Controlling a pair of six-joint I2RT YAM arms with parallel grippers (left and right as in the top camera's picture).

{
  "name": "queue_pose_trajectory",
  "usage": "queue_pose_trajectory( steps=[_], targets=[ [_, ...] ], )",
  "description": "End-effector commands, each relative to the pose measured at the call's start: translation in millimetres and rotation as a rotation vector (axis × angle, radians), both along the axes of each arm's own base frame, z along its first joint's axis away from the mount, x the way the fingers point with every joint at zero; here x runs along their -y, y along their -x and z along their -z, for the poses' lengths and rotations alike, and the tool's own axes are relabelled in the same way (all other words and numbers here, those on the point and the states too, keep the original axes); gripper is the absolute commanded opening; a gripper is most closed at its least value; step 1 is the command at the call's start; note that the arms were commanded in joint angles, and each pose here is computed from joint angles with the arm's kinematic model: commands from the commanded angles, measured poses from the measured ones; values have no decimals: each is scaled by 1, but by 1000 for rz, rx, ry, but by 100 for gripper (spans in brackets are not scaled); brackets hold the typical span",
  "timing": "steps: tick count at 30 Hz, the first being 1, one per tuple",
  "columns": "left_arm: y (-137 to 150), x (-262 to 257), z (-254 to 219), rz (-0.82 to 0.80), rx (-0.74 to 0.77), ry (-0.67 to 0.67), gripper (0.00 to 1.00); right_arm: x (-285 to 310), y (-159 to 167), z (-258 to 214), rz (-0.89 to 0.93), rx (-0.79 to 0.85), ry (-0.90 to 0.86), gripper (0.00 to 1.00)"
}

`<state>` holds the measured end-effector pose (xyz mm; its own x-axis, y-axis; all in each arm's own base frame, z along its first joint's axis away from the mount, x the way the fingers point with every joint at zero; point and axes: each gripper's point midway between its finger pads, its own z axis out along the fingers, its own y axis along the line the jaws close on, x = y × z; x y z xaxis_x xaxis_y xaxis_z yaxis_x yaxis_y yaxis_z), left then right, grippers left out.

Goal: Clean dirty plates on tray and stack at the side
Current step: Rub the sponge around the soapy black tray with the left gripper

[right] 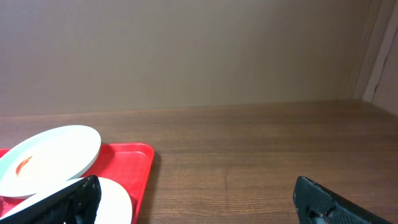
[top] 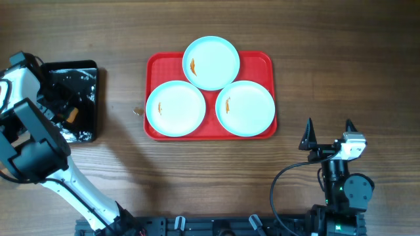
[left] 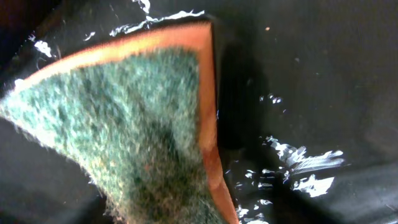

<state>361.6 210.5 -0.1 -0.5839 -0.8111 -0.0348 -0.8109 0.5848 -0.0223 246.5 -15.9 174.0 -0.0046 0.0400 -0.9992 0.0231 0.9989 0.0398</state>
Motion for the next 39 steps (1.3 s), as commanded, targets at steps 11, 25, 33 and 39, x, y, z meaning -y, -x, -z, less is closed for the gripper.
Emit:
queue_pose_trajectory(
  steps=[11,25,33,39],
  targets=[
    [-19,-28,7,-6,58,-134,80,2,0,-1,9,6,14,100],
    [-2,-14,10,-2,-8,-73,100,2,0,-1,9,6,14,100],
    [7,16,11,4,-27,78,55,2,0,-1,9,6,14,99],
    [11,18,11,3,-41,86,4,2,0,-1,9,6,14,100]
  ],
)
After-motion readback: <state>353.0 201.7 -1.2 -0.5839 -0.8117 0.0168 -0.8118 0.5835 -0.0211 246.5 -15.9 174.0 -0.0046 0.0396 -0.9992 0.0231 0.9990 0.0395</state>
